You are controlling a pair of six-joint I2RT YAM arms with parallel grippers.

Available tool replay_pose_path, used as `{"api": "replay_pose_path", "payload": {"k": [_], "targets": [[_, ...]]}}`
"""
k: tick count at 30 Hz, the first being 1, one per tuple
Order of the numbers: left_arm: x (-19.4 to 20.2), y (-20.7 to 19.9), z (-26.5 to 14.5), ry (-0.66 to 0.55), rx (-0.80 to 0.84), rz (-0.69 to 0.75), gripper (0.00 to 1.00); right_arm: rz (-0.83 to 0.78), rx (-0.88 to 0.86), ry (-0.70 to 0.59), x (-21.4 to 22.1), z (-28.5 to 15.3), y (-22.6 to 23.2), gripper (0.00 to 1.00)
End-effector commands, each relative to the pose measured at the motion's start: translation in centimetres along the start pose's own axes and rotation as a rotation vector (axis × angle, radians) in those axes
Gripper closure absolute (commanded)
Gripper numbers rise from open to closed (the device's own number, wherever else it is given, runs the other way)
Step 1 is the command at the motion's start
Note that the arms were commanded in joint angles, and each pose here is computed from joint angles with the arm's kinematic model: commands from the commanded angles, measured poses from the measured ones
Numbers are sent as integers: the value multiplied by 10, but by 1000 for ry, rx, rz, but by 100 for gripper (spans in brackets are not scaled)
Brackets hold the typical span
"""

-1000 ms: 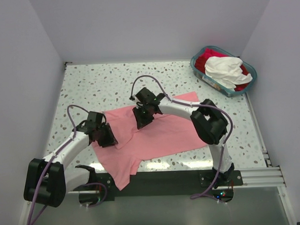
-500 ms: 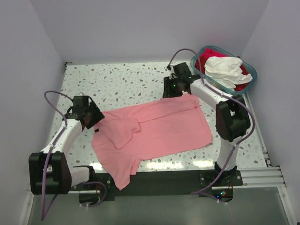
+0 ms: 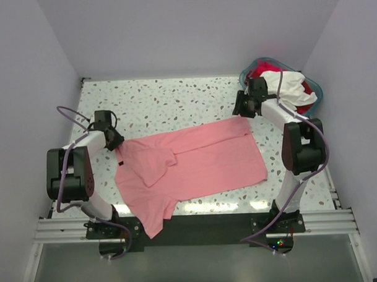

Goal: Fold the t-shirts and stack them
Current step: Fold the tshirt

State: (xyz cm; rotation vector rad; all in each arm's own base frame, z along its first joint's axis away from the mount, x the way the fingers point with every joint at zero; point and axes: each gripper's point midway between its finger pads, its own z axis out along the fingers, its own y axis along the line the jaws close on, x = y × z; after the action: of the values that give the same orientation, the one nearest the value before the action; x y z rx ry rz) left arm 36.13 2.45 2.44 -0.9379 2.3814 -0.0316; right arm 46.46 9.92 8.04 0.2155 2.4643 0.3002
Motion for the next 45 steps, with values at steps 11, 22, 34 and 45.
{"api": "replay_pose_path", "payload": {"k": [11, 22, 34, 45], "targets": [[-42, -3, 14, -94, -57, 45, 94, 64, 92, 55, 21, 46, -52, 55], [-71, 21, 25, -107, -185, 104, 98, 101, 176, 113, 27, 51, -82, 57], [-92, -23, -4, -126, 13, 82, 55, 133, -1, 25, -22, 8, -36, 55], [-75, -25, -57, -133, 125, 74, 28, 225, 10, 72, 19, -6, -40, 58]]}}
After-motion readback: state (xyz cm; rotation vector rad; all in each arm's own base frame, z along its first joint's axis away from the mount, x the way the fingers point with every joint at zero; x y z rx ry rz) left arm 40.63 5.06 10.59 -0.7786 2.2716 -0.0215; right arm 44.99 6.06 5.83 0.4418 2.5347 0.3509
